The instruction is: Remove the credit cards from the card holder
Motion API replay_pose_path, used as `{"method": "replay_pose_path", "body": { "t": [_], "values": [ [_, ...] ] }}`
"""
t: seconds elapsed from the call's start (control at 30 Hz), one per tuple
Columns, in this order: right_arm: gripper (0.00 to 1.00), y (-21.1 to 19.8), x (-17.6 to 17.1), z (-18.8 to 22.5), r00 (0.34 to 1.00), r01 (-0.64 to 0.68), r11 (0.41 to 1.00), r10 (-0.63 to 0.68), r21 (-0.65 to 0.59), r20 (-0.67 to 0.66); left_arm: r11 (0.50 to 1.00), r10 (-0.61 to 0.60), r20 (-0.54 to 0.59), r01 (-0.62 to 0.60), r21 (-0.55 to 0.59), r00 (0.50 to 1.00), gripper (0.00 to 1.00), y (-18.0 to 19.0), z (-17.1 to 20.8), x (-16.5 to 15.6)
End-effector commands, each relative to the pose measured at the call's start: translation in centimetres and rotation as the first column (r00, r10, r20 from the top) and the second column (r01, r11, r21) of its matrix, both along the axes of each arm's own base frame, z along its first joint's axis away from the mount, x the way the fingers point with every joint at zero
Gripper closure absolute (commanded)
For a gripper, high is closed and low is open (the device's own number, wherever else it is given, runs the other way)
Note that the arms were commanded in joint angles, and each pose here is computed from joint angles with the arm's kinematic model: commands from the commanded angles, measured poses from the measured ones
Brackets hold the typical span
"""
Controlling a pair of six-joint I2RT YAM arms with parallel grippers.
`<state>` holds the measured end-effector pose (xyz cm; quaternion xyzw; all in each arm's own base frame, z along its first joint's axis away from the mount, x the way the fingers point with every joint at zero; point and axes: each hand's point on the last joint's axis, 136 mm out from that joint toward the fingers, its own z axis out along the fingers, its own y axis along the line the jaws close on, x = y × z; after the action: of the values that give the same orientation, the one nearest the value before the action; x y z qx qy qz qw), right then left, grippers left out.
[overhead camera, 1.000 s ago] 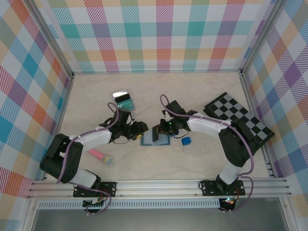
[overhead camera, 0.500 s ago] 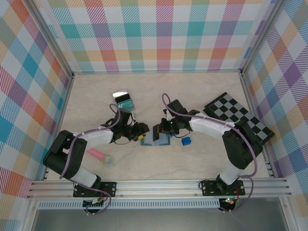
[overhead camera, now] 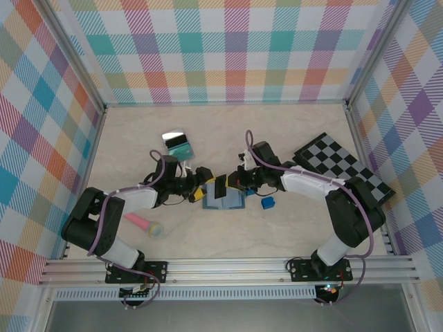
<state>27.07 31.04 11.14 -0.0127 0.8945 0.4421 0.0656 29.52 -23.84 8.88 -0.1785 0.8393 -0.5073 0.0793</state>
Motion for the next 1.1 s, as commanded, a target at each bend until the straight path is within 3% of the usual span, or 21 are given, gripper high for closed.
{"method": "replay_pose_path", "body": {
  "t": [0.0,0.17,0.27,0.43,0.97,1.07],
  "values": [
    [1.00,1.1,0.1,3.1,0.999,-0.034,0.988,0.030,0.148,0.028,0.993,-0.032,0.061,0.039,-0.114,0.998,0.13,-0.9,2.7,0.3],
    [1.00,1.2,0.3,4.1,0.999,-0.042,0.978,0.037,0.203,0.027,0.984,-0.041,0.084,0.055,-0.169,0.996,0.14,-1.4,3.7,0.5],
    [1.00,1.1,0.4,4.1,0.999,-0.038,0.977,0.034,0.210,0.022,0.979,-0.041,0.103,0.061,-0.196,0.994,0.19,-1.6,4.5,0.6],
    [1.00,0.9,0.7,3.7,1.000,-0.020,0.977,0.021,0.212,-0.002,0.971,-0.037,0.103,0.060,-0.233,0.994,0.42,-1.8,5.1,0.8],
    [1.00,0.1,1.3,1.4,0.998,0.028,0.988,-0.020,0.149,-0.055,0.971,-0.030,0.104,0.054,-0.232,0.994,0.94,-1.7,5.1,0.8],
    [0.89,-0.5,1.3,1.2,0.998,0.045,0.993,-0.042,0.107,-0.037,0.979,-0.028,0.099,0.048,-0.200,0.995,1.00,-1.5,4.7,0.8]
  ]
}}
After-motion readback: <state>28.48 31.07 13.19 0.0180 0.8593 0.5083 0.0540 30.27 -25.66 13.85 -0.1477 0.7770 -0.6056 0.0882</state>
